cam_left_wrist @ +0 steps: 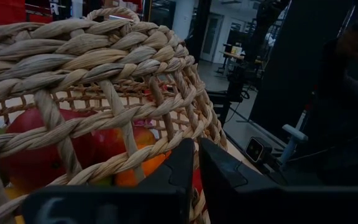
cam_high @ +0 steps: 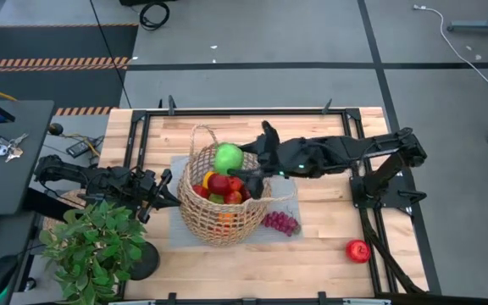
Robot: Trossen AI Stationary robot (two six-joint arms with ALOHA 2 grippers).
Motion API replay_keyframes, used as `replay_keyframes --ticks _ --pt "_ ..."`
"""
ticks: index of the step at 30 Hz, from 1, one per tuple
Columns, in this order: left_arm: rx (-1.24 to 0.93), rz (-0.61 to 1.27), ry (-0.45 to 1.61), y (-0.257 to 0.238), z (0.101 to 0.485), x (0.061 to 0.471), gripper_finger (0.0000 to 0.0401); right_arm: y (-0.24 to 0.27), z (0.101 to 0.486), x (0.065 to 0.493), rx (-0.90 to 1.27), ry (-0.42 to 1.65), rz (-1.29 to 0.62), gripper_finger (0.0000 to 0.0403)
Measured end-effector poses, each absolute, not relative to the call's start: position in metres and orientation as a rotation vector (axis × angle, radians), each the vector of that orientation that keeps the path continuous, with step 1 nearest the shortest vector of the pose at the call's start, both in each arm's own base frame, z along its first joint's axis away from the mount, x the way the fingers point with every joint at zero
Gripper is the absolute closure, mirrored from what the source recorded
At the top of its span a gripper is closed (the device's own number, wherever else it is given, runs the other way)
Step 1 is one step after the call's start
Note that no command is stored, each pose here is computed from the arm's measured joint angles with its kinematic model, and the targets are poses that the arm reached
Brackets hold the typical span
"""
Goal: Build produce basket
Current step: Put the green apple into the basket
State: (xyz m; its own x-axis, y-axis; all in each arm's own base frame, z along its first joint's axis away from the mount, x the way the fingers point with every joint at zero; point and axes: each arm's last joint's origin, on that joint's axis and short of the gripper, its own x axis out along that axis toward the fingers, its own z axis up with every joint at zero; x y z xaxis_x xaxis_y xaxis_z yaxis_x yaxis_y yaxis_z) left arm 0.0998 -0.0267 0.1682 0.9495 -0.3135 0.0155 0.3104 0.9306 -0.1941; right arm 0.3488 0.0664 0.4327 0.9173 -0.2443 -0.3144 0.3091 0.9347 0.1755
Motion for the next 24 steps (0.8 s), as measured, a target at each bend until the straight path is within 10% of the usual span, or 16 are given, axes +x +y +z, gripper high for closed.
replay_keyframes --ticks 24 --pt "-0.196 -0.318 0.029 -0.027 0.167 0.101 0.0371 0.001 0.287 0.424 0.22 0.971 -0.181 0.0056"
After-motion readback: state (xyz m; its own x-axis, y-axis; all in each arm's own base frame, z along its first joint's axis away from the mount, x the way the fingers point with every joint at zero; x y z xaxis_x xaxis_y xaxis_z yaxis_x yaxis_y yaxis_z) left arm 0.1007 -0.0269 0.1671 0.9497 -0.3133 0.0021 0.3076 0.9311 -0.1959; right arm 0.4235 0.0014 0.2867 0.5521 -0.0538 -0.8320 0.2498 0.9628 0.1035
